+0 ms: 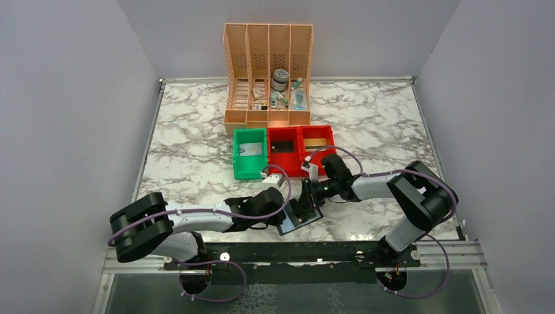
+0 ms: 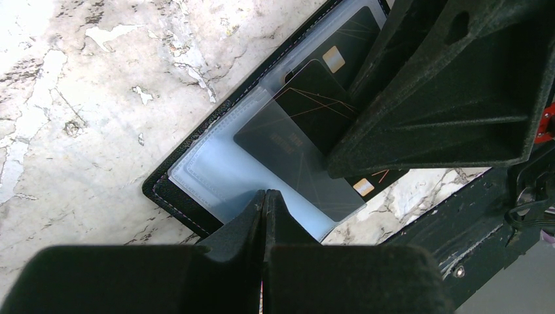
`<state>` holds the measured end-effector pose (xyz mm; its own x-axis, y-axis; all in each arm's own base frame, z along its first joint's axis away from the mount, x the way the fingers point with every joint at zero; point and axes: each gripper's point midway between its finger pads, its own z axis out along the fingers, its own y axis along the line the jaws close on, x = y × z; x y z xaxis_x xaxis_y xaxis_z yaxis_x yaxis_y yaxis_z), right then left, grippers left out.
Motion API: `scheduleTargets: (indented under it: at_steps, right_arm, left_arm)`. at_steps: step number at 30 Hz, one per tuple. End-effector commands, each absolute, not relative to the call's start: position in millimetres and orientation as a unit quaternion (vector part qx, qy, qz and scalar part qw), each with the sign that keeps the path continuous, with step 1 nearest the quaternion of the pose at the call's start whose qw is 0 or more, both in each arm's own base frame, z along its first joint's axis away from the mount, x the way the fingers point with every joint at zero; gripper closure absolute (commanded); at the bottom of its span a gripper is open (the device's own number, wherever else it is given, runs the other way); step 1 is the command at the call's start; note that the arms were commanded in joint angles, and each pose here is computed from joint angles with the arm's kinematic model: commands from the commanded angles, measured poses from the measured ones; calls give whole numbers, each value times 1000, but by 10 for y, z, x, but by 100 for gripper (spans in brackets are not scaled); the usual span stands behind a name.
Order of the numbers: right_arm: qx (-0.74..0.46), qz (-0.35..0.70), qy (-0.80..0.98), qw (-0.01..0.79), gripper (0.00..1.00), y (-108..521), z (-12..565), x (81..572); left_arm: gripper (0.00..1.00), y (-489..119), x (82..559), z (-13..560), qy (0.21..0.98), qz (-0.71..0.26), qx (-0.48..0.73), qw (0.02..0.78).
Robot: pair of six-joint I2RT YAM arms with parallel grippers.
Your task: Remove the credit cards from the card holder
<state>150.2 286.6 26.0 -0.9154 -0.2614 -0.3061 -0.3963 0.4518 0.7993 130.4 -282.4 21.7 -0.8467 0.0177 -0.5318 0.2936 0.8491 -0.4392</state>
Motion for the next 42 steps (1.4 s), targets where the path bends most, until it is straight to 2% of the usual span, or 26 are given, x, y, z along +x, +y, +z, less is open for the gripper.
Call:
scheduleTargets:
  at_steps: [1, 4, 11, 19, 26, 30, 38, 42]
  right_arm:
    - [-182, 467, 860, 93, 79, 2876, 273, 1669]
    - [-185, 481, 852, 88, 81, 2907, 320, 1653]
    - [-194, 487, 848, 80, 99, 2891, 346, 1593]
    - [-187, 382, 890, 165, 99, 2630, 366, 1863]
    - [-173, 355, 875, 279, 99, 2475, 868, 2067]
    - [-174, 374, 855, 316, 99, 2475, 1070, 2062]
    - [-187, 427, 803, 371, 99, 2534, 1337, 1997]
    - [-192, 425, 788, 402, 99, 2519, 1427, 2047]
  left_arm:
    - [100, -2638, 1190, 24, 940, -223, 103, 238]
    - [100, -2631, 1182, 14, 940, -222, 104, 236]
    - [100, -2632, 1187, 32, 939, -225, 102, 239]
    - [100, -2618, 1191, 59, 937, -228, 101, 244]
    - [99, -2602, 1229, 175, 931, -235, 96, 261]
    - [85, -2636, 1256, 333, 923, -251, 99, 275]
    - [44, -2406, 1372, 691, 916, -219, 98, 321]
    - [31, -2295, 1381, 873, 914, -209, 101, 334]
